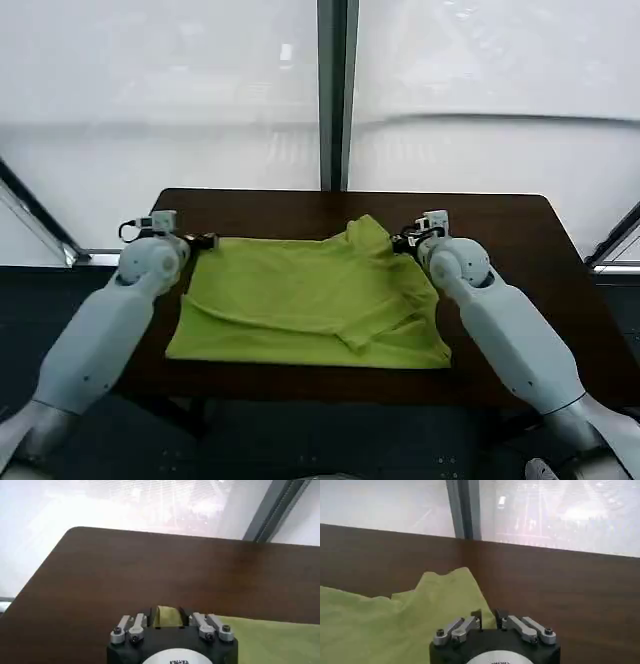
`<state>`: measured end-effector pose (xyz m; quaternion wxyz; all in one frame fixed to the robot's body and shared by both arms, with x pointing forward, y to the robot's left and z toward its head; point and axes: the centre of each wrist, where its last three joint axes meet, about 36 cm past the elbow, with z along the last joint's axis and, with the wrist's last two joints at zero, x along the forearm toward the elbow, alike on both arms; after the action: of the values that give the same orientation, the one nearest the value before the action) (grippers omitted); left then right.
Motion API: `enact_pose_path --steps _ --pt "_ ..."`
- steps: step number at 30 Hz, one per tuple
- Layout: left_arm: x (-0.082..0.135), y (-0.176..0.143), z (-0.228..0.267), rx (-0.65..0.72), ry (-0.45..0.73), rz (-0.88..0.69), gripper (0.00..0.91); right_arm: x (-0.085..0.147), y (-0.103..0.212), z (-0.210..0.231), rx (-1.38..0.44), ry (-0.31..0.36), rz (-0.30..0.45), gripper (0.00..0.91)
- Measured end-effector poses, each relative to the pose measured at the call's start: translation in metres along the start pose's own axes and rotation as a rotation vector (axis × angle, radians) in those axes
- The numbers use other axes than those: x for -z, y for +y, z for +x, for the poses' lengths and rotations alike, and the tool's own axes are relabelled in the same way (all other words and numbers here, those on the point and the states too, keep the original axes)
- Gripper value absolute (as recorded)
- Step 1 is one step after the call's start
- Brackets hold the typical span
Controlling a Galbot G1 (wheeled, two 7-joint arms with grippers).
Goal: Fold and organize the clothes.
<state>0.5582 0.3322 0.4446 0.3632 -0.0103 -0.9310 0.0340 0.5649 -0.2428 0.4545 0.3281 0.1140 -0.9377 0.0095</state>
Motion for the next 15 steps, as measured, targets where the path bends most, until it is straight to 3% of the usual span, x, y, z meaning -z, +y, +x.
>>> enact_pose_path --steps 1,2,3,6,8,9,11,12,13,14,15 --pt "0.000 -0.001 0.001 -0.005 -0.001 -0.002 0.185 0.000 0.000 0.000 -0.001 0.001 0.000 0.117" --pt "-0.001 -0.002 0.001 -0.008 -0.002 -0.003 0.185 0.000 -0.001 -0.001 0.000 0.002 0.002 0.283" --pt "-0.001 -0.003 0.001 -0.010 -0.002 -0.003 0.185 -0.001 -0.001 -0.002 0.001 0.005 0.005 0.878" --pt "-0.001 -0.004 0.001 -0.011 -0.002 -0.004 0.185 -0.004 -0.002 -0.006 0.007 0.015 0.011 0.858" --pt "-0.002 -0.004 0.001 -0.011 -0.002 -0.005 0.185 -0.006 -0.002 -0.008 0.008 0.021 0.011 0.770" --pt "-0.002 -0.004 0.001 -0.010 -0.001 -0.005 0.185 -0.006 -0.002 -0.010 0.007 0.023 0.010 0.653" --pt "-0.002 -0.004 0.000 -0.010 0.000 -0.005 0.185 -0.007 -0.002 -0.012 0.006 0.027 0.008 0.556" --pt "-0.002 -0.004 0.000 -0.010 0.000 -0.005 0.185 -0.008 -0.002 -0.013 0.006 0.028 0.009 0.449" --pt "-0.003 -0.004 0.000 -0.010 -0.001 -0.005 0.185 -0.008 -0.002 -0.013 0.006 0.028 0.009 0.400" --pt "-0.003 -0.004 0.000 -0.010 -0.002 -0.004 0.185 -0.008 -0.001 -0.013 0.007 0.029 0.010 0.273" --pt "-0.003 -0.005 0.000 -0.011 -0.003 -0.004 0.185 -0.009 -0.001 -0.013 0.007 0.030 0.009 0.224"
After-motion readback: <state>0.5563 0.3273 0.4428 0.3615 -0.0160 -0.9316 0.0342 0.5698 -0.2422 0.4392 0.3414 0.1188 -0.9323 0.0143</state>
